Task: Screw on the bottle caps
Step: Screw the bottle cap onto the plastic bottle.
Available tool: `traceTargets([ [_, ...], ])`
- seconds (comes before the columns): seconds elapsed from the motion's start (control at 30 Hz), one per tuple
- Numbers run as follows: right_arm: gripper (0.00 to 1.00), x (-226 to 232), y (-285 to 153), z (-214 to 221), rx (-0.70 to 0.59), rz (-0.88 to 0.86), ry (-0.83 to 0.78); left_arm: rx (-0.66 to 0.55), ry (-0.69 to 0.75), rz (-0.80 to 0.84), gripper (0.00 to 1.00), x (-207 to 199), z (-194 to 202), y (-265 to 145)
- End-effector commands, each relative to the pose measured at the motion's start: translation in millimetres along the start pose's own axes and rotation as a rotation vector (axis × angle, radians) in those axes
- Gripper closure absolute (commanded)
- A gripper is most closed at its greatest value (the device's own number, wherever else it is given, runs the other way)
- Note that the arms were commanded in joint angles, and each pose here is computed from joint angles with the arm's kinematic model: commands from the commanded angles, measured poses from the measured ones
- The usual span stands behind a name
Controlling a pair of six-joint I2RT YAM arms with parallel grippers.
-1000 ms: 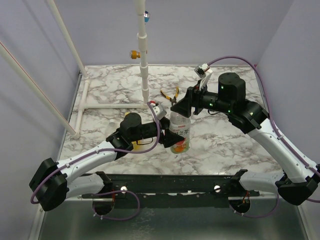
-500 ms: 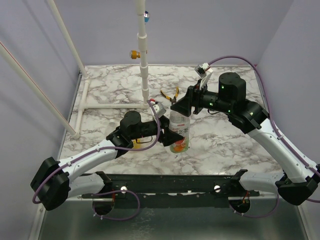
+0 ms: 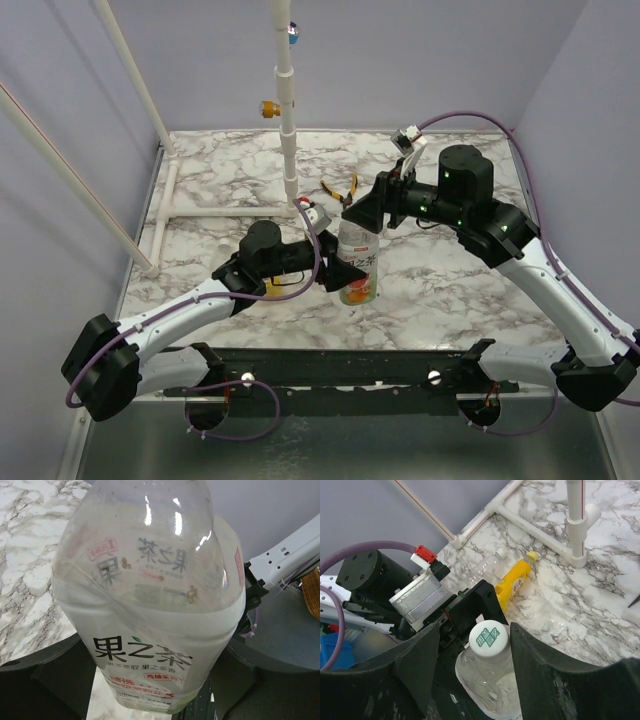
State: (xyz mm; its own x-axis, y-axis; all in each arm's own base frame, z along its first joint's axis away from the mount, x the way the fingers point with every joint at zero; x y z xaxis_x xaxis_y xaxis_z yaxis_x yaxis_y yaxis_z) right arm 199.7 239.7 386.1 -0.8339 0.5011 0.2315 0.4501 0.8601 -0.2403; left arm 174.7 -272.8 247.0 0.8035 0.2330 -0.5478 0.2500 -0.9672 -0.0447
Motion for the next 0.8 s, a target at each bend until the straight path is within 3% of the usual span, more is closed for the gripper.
traceTargets([
  [0.0,0.39,5,-9,-5,-0.024,0.003,-0.005,-0.010,0.005,0.031,1.00,-5,-10,2],
  [0.6,0.39,1,-11,-3,-0.014,0.048,0.006,-0.007,0.015,0.032,1.00,-6,-11,1],
  [0.67,0.39,-5,-10,0,-0.002,0.105,0.019,-0.003,0.017,0.013,1.00,-4,-10,0],
  [0.77,0.39,-30,-13,8,0.038,0.333,0.085,0.003,0.000,-0.012,1.00,3,-6,-3],
])
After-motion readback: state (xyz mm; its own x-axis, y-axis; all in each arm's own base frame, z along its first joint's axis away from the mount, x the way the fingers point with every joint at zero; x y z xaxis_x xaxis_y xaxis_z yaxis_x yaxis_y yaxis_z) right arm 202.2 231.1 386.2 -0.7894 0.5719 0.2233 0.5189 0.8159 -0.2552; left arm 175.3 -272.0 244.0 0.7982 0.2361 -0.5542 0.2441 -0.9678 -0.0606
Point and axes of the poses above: each gripper's point midway between its finger pads, its own y axis out along the fingers, its own x axis along the line the jaws close on, z = x × y, the point moved 6 cm from there along -y, back along the fingers, and after that the axes turned 12 degrees about -y, right-handed, at the moved point
